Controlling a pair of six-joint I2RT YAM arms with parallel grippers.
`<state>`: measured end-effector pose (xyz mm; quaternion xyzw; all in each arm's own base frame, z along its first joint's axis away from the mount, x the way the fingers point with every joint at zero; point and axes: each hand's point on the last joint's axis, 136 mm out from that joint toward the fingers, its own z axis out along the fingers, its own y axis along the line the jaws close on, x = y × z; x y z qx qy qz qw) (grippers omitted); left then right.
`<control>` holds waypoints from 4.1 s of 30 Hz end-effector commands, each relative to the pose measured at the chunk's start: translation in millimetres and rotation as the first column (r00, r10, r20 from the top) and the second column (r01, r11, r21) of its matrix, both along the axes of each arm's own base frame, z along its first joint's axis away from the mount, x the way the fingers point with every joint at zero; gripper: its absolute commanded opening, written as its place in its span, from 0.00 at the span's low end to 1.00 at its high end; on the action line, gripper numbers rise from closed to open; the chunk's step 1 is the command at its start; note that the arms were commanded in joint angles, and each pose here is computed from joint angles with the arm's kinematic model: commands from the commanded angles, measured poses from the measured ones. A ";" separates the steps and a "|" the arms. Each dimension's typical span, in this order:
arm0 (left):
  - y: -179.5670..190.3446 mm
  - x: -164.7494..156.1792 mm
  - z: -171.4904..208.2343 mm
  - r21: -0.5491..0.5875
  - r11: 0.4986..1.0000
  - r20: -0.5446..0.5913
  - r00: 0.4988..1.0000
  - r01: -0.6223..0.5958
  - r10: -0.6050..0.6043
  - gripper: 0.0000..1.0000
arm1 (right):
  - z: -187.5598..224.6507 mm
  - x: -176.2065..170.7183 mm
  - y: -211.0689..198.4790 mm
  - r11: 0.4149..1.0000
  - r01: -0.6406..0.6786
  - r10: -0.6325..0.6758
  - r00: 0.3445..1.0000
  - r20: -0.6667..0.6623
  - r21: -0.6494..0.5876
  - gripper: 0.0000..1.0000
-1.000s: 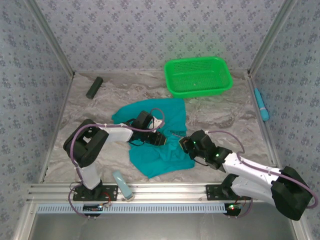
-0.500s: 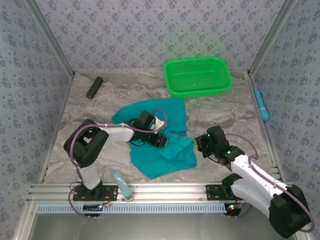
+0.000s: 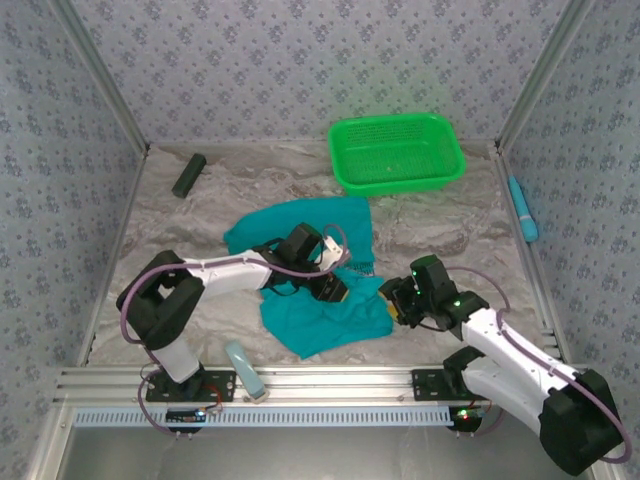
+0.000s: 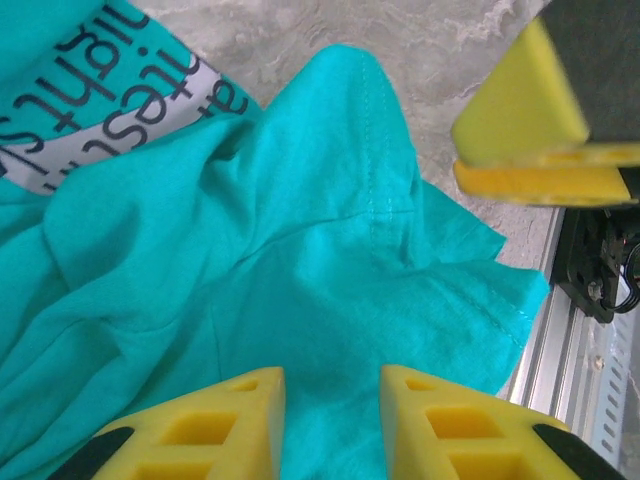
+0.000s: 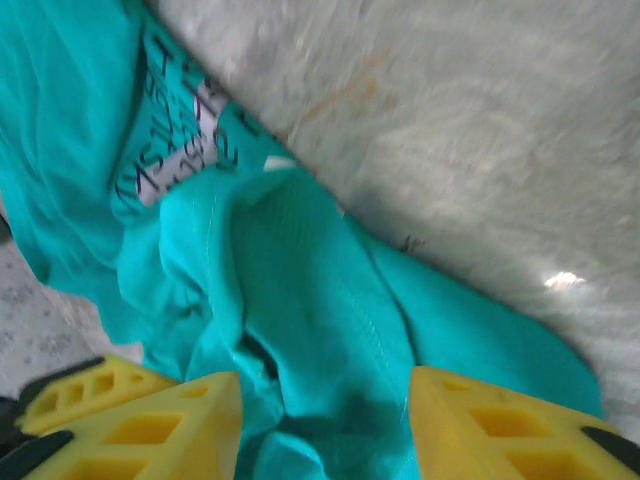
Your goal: Fold the inside-out t-shirt
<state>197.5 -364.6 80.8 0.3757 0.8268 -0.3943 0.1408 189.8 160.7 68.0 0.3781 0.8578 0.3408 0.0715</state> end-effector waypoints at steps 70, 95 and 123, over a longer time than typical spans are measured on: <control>32.6 75.5 -36.9 0.095 0.959 0.174 0.953 -0.266 0.247 0.31 | 6.5 -39.3 74.9 0.573 -0.787 0.809 0.501 0.306 -0.227 0.33; -10.8 13.8 51.1 -0.004 0.980 0.393 0.901 0.199 -0.181 0.44 | 18.8 -3.9 -28.0 0.851 -0.426 0.452 0.892 0.013 -0.306 0.63; -99.8 -31.6 -61.8 0.380 0.875 0.539 0.697 0.299 -0.473 0.54 | -7.5 4.3 -82.6 0.988 -0.091 0.090 0.996 -0.014 -0.123 0.68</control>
